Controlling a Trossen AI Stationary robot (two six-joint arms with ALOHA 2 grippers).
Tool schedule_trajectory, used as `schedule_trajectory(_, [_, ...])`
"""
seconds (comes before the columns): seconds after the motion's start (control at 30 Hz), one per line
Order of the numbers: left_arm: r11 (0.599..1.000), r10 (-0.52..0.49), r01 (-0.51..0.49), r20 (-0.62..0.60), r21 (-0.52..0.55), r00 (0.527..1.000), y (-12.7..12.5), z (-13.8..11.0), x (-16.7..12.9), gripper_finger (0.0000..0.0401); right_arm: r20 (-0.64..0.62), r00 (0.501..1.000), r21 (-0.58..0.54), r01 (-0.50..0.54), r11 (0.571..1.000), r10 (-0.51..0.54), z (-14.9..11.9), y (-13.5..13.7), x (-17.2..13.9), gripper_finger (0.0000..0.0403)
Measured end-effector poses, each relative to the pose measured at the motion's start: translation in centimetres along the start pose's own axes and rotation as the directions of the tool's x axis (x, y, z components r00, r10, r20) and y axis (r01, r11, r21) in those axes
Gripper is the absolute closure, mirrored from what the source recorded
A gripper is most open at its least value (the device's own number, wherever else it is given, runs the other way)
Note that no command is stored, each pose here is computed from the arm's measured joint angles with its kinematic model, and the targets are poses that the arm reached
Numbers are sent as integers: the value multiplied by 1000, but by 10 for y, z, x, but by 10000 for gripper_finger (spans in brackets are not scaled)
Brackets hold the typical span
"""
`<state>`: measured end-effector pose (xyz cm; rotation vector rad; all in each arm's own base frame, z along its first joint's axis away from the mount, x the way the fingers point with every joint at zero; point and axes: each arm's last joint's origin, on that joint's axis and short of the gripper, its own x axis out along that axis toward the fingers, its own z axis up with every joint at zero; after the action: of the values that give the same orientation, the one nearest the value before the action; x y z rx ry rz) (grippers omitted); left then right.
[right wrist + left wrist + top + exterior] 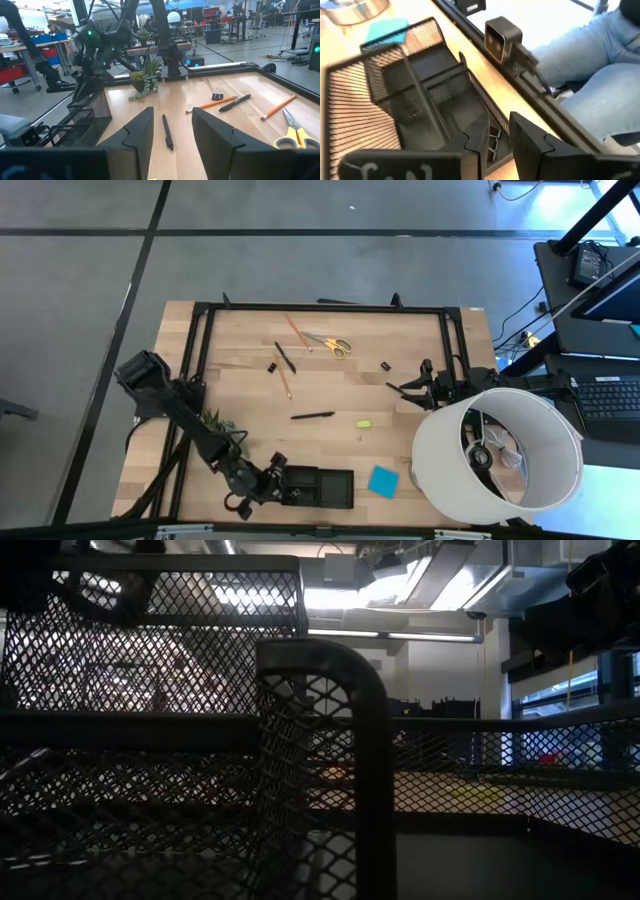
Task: Pick and place office supplies into organizer
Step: Put the left black binder clip into the black desk organizer
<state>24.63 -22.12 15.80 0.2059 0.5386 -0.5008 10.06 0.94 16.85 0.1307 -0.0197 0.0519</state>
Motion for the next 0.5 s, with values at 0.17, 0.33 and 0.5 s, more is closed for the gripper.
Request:
schedule_trajectory(0.17, [999, 9, -9, 3, -48, 1000, 6, 17, -31, 330, 0, 1000, -1, 0, 1000, 0, 0, 0, 0, 266])
schedule_trajectory(0.33, [992, 126, -126, 32, -8, 992, 17, 34, -71, 329, 1, 1000, -2, 0, 1000, 0, 0, 0, 0, 266])
schedule_trajectory(0.5, [933, 359, -359, 40, 10, 933, 35, 41, -104, 329, 1, 1000, -2, 0, 1000, 0, 0, 0, 0, 266])
